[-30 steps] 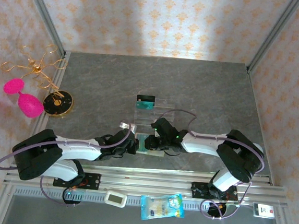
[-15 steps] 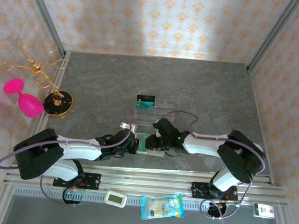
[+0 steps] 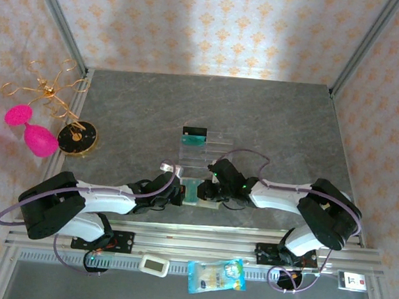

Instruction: Take the credit cards out of the card holder

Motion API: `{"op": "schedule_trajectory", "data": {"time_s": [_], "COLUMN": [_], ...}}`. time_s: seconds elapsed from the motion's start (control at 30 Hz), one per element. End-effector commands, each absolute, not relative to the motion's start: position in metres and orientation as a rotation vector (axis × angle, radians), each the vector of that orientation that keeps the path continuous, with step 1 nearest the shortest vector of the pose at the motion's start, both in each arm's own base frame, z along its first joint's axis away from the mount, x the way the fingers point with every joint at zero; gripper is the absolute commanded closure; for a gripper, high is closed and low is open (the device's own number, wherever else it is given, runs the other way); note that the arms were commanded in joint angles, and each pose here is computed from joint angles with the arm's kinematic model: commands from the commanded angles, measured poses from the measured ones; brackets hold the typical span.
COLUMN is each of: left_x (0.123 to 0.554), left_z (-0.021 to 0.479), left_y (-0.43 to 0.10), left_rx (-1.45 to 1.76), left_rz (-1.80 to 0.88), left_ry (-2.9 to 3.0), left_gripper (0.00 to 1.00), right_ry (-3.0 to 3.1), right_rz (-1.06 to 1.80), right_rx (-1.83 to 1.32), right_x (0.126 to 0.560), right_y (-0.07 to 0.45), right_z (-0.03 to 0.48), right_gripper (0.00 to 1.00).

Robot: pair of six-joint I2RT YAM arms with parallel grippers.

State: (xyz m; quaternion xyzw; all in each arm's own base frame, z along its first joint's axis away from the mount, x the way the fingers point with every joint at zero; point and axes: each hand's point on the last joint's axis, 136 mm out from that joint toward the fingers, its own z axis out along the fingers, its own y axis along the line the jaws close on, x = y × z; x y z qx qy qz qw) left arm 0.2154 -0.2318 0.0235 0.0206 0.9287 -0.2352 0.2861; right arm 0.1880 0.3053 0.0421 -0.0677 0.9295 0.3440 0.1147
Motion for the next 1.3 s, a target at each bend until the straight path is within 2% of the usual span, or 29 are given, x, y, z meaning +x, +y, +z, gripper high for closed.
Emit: {"op": "schedule_trajectory", "data": {"time_s": [0.0,0.27,0.37,0.73,0.87,0.97,1.1,1.27], "left_x": [0.212,0.212,0.212,0.211,0.212,0.213,0.217,0.223], "left_z": [0.017,0.017,0.017,0.016,0.022,0.034,0.052,0.058], "left_y": [-0.230,-0.231,-0.231,-0.226,-0.228,-0.233,-0.234,-0.227], "left_rx": [0.063,0.066,0.067,0.050,0.054,0.062,0.050,0.081], "left_rz": [-0.623,-0.629,-0.629,-0.623,-0.640,-0.685,-0.713,-0.612], "left_ry": [2.503,2.502,2.501,2.498,2.485,2.451,2.394,2.371], "left_gripper": [0.98,0.99,0.99,0.98,0.95,0.87,0.83,0.63], "right_ry": [2.713,2.723,2.725,2.750,2.734,2.686,2.649,2.621], "right_rz": [1.038,1.050,1.039,0.850,0.898,0.983,0.964,0.966], "right_rx": [-0.197,-0.192,-0.179,-0.052,-0.096,-0.136,-0.170,-0.183], "right_x": [0.190,0.189,0.190,0.192,0.191,0.194,0.203,0.209], "right_y": [0.310,0.312,0.310,0.264,0.271,0.283,0.288,0.293], "right_z": [0.044,0.040,0.039,0.035,0.043,0.057,0.067,0.071], "right_gripper": [0.83,0.92,1.00,1.00,1.00,0.90,0.75,0.71]}}
